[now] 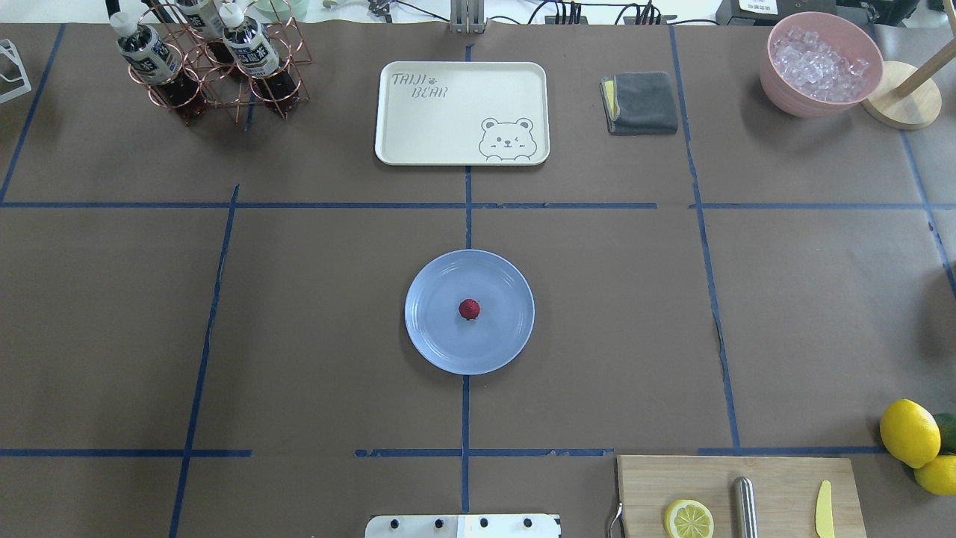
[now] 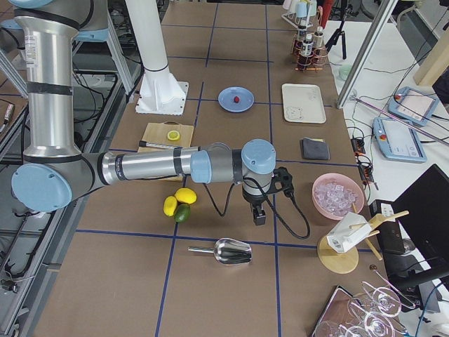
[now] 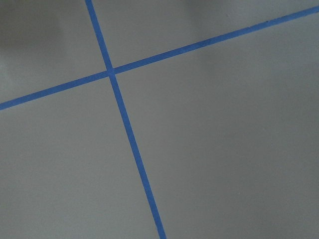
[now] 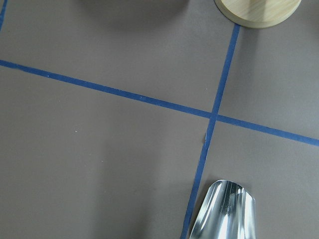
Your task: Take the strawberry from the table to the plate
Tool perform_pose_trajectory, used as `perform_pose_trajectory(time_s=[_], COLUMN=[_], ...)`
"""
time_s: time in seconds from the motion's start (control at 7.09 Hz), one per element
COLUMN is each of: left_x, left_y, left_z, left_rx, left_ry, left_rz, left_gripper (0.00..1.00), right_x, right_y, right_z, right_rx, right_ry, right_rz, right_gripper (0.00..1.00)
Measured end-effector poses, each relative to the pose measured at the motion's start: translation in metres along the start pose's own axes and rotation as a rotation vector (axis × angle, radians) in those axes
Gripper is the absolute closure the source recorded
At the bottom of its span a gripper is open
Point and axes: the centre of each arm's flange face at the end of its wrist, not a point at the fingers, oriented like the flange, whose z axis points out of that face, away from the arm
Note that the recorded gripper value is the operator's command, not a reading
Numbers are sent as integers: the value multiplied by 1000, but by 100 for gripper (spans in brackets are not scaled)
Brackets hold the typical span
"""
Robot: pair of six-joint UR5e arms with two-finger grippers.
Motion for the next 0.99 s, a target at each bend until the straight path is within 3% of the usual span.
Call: perform_pose_trajectory(time_s=[0.99], left_x=[-3], left_y=[-3], left_z=[2], left_rx=[4], left_ry=[-1], left_rz=[4], left_gripper=[0], right_x=[3], right_y=[1], right_z=[3], right_rx=[-3], right_ry=[0], right_rz=[-5], right_gripper=[0])
